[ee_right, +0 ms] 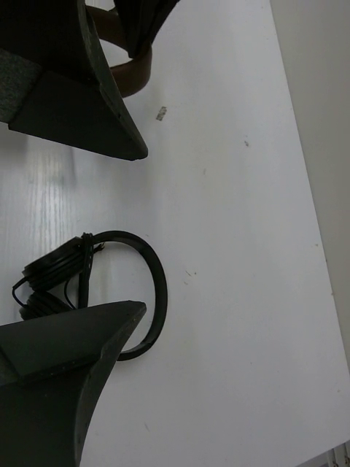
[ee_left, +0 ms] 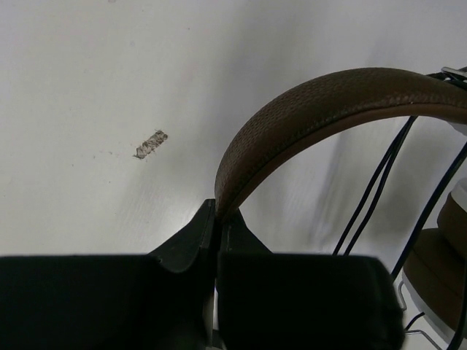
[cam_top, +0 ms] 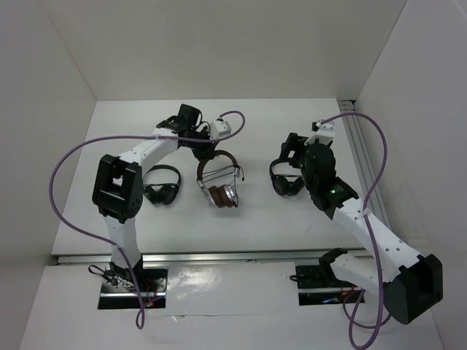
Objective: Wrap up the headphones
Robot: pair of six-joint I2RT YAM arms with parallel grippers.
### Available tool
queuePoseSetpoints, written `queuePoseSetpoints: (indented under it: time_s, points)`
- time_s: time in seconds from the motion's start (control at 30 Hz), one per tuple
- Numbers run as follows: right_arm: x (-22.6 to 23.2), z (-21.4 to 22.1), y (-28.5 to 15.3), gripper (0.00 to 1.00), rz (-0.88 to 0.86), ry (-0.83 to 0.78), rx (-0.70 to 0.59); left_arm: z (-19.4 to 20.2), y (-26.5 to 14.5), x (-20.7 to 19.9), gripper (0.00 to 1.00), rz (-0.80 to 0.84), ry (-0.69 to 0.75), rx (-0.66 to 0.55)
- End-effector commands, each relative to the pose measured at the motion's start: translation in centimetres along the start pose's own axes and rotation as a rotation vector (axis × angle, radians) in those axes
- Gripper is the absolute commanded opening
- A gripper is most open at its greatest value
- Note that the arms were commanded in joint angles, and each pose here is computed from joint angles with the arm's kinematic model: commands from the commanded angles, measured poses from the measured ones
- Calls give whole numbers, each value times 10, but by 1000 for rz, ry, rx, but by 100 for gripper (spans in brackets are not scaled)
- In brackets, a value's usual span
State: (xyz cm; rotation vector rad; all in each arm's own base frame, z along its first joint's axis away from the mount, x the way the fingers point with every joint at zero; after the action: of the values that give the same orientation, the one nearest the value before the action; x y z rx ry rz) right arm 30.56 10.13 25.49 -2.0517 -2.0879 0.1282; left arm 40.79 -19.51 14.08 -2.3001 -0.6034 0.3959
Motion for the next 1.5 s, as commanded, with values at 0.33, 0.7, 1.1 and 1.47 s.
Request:
queuePoseSetpoints:
  time_s: [0.33, 0.7, 1.1, 1.47]
  points:
    - [5, -3, -6, 85, -30, -7, -31, -14, 28, 16, 0, 1, 44, 30]
    - [7, 2, -3, 85, -37, -11, -21, 0, 59, 17, 6, -11, -2, 111]
    - [8, -2, -8, 85, -57, -15, -29, -38, 29, 23, 99, -104, -44, -11]
    - [14, -21, -17, 85, -89, 10, -41, -113, -88, 46, 99, -637, -194, -241]
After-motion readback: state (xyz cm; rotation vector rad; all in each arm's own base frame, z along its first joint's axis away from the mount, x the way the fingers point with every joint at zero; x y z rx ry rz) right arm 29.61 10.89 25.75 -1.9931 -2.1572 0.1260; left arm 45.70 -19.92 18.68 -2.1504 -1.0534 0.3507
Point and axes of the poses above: each gripper's point midway between its finger pads, its own y axis out along the fingers, its own x axis along the line the jaws close on, z = x × y, the point moved 4 cm from there along -y, back along the fingers, and after that the axes turned 9 degrees about -y, right-handed, at the moved point
